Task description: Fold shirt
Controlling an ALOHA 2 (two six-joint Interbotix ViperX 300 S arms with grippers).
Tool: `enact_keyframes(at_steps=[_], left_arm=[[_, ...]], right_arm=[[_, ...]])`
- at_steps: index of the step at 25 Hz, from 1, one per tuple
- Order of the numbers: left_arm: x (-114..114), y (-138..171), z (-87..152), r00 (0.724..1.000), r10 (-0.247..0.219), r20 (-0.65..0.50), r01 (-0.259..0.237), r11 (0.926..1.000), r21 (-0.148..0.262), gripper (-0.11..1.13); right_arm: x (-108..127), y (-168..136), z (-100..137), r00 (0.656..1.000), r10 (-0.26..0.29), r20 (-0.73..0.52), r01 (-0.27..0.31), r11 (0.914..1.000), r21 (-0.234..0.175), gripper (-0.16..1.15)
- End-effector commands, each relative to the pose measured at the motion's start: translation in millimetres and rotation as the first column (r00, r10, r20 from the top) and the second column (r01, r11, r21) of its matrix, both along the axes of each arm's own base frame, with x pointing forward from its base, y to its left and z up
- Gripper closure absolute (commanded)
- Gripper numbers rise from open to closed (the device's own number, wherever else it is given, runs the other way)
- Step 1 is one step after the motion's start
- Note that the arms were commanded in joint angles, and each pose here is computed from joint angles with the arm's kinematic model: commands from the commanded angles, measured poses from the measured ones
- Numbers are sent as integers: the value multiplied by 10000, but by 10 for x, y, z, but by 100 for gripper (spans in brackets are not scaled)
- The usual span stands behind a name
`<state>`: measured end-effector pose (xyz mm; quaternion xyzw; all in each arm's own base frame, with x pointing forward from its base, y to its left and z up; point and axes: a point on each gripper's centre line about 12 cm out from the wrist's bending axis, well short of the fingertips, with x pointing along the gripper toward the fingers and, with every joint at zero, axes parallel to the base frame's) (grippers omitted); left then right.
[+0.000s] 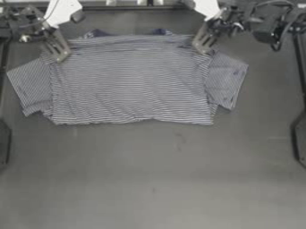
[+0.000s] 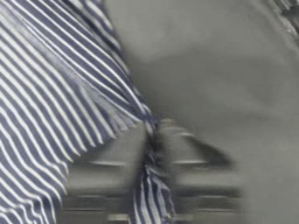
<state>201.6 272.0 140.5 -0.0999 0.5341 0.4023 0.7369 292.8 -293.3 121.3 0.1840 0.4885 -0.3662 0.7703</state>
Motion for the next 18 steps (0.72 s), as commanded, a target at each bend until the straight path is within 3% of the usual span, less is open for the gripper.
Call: enact_keyframes(at_steps=[1,4,11,18], left_arm=[[37,62,184,9991,15,422,-35,9989,460,0],[34,62,262,9986,-1,532,-32,9980,629,6],[-8,-18,647,9917,184,1272,-339,9921,1210,6],[30,-361,1055,9610,386,2740,-675,9930,970,6]], right_arm=[[58,-71,196,9987,-128,500,143,9995,-296,7],[65,-77,277,9979,-152,635,177,9990,-401,8],[46,13,612,9934,-353,1089,403,9982,-445,8],[88,335,1043,9809,-175,1935,261,9988,-419,6]])
